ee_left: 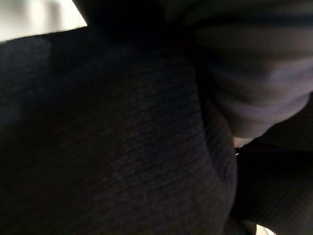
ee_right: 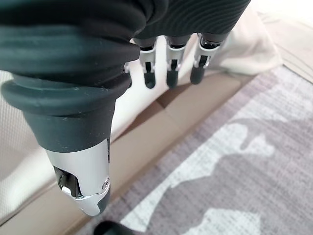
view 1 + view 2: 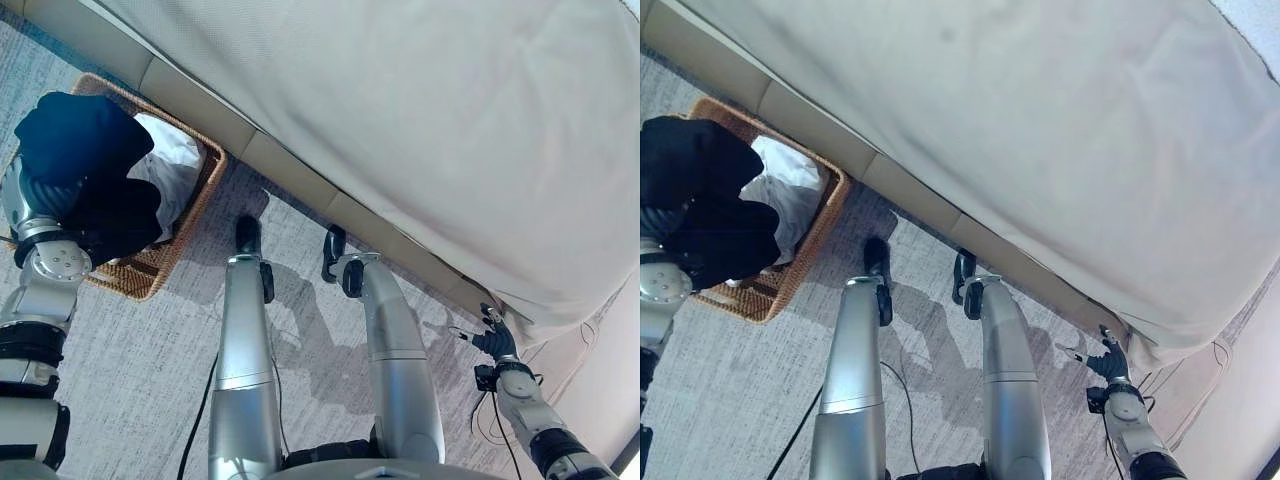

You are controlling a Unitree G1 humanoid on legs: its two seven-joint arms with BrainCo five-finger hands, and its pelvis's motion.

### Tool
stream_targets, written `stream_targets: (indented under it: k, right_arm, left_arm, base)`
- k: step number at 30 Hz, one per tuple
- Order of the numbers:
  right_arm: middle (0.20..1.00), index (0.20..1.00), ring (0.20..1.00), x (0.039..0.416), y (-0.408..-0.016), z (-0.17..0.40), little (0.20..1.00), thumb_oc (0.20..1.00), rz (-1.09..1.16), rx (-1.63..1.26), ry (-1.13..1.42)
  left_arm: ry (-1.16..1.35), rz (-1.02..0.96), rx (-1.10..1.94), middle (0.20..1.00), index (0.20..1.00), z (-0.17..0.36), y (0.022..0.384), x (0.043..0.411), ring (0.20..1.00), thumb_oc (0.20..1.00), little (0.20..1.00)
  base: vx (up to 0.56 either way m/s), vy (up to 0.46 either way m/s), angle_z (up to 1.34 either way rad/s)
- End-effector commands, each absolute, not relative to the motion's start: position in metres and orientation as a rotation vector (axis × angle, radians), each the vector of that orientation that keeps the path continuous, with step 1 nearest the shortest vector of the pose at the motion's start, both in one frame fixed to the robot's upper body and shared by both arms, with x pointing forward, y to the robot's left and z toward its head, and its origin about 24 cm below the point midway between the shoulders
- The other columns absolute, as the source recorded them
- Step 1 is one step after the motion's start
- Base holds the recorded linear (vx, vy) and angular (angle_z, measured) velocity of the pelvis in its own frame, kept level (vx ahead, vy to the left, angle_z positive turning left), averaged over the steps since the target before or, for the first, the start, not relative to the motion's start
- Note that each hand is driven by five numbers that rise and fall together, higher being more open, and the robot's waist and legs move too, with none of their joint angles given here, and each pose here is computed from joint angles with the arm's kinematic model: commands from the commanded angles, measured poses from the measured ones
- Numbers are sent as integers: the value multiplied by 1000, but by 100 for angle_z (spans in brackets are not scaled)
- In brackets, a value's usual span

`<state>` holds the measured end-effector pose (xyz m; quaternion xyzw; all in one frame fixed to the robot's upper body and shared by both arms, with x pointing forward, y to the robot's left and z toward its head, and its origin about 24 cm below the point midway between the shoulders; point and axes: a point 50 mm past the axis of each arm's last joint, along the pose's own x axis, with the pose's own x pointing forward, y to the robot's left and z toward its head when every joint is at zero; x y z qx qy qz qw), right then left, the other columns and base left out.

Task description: Pick up clothes into the bucket

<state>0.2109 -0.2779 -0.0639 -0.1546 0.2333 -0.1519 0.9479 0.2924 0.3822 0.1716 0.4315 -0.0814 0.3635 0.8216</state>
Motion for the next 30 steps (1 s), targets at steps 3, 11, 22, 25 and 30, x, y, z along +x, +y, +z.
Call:
stream_targets:
  k: [3,11,22,25,30]
  right_arm:
    - [1000,1000,1000,197,-284,-68,1000,1000,-336,-297,489]
    - [1000,1000,1000,199,-280,-69,1000,1000,-318,-282,493]
    - [1000,1000,1000,199,-273,-74,1000,1000,-307,-247,515]
    - [1000,1000,1000,201,-273,-73,1000,1000,-312,-249,512]
    - [1000,1000,1000,207,-268,-73,1000,1000,-339,-240,505]
  left_arm:
    - [-201,841,986,479,479,192,397,284,479,479,479]
    - [-92,866,964,1000,1000,178,407,282,1000,1000,1000]
    - [34,926,908,1000,1000,143,414,269,1000,1000,1000]
    - [72,941,831,1000,1000,121,411,263,1000,1000,1000]
    - [69,918,429,1000,1000,63,366,263,1000,1000,1000]
  base:
    - [0,0,0]
    - [0,0,0]
    - [-1,-3,0]
    - [-20,0,-5]
    - [-16,1,-6]
